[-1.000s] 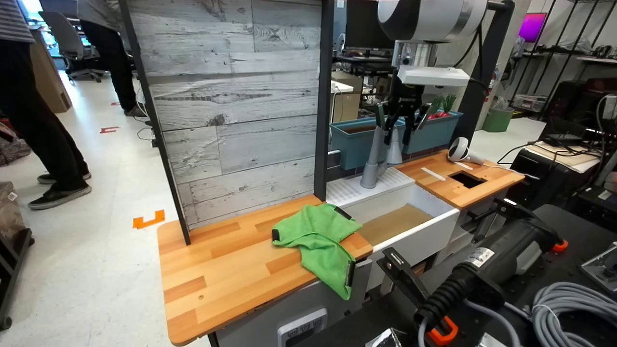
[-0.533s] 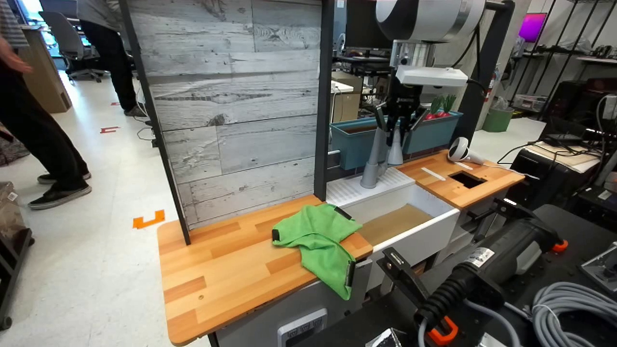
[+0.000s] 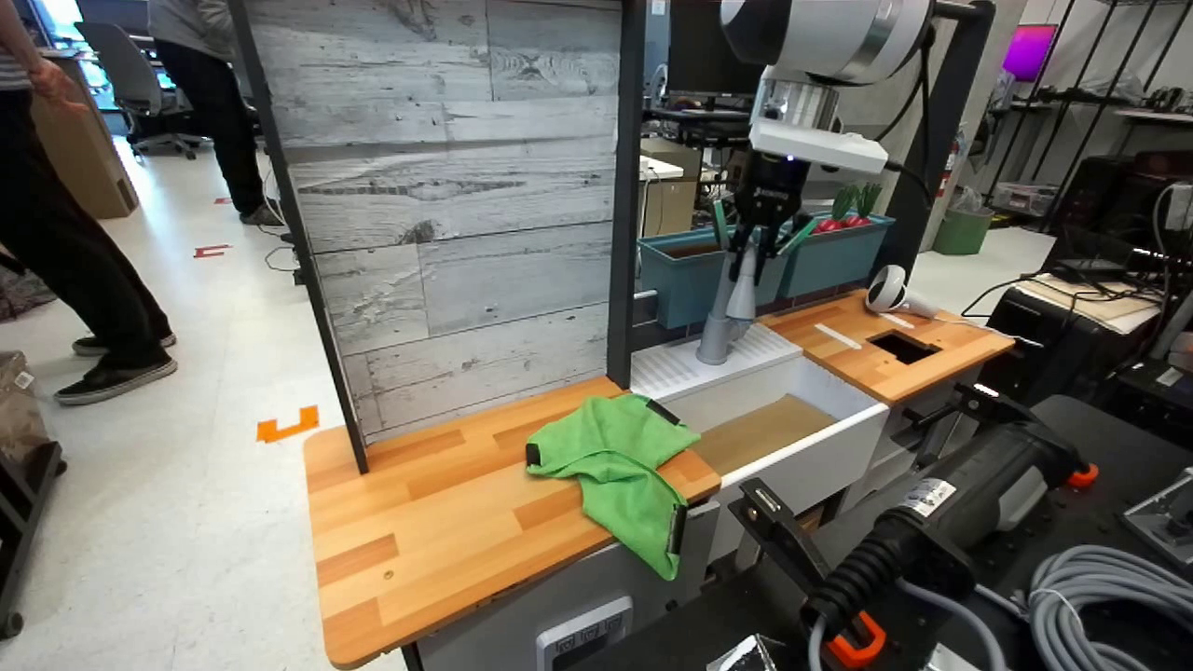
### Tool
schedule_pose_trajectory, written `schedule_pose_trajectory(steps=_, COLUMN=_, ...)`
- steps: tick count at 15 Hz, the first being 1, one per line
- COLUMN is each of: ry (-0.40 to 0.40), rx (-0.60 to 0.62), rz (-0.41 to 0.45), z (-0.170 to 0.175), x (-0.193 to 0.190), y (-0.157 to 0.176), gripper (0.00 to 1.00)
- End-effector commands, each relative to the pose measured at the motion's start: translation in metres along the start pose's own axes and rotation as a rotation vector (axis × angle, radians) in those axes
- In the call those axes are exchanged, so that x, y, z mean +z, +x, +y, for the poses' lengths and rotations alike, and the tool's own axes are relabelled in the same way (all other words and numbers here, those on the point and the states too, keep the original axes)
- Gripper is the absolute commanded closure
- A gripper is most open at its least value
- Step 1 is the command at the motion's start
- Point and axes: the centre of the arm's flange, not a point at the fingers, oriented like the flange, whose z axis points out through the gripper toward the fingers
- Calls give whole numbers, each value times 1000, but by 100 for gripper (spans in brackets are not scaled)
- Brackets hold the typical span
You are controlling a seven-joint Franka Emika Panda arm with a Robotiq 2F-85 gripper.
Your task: Turn the faucet to the left
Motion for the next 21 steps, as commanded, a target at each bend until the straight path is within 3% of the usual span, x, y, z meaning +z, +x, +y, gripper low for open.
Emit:
schedule_pose_trajectory(steps=1, ry=127, rx=84, rz=-11, z=-36, x=6, y=3, gripper=94)
schedule_pose_trajectory(steps=8, ry=247, rx=199, rz=96, z=-65, x=-3, y=17, gripper=94)
schedule_pose_trajectory(steps=15, ry=332, rx=262, rz=174, z=-58, x=-2, y=13, gripper=94)
schedule_pose_trajectory(steps=20, ry=352, rx=263, rz=174, z=-51, x=-2, y=8, gripper=94)
schedule_pose_trajectory(steps=21, ry=348, rx=263, rz=168, z=-48, x=-3, y=7, gripper=51)
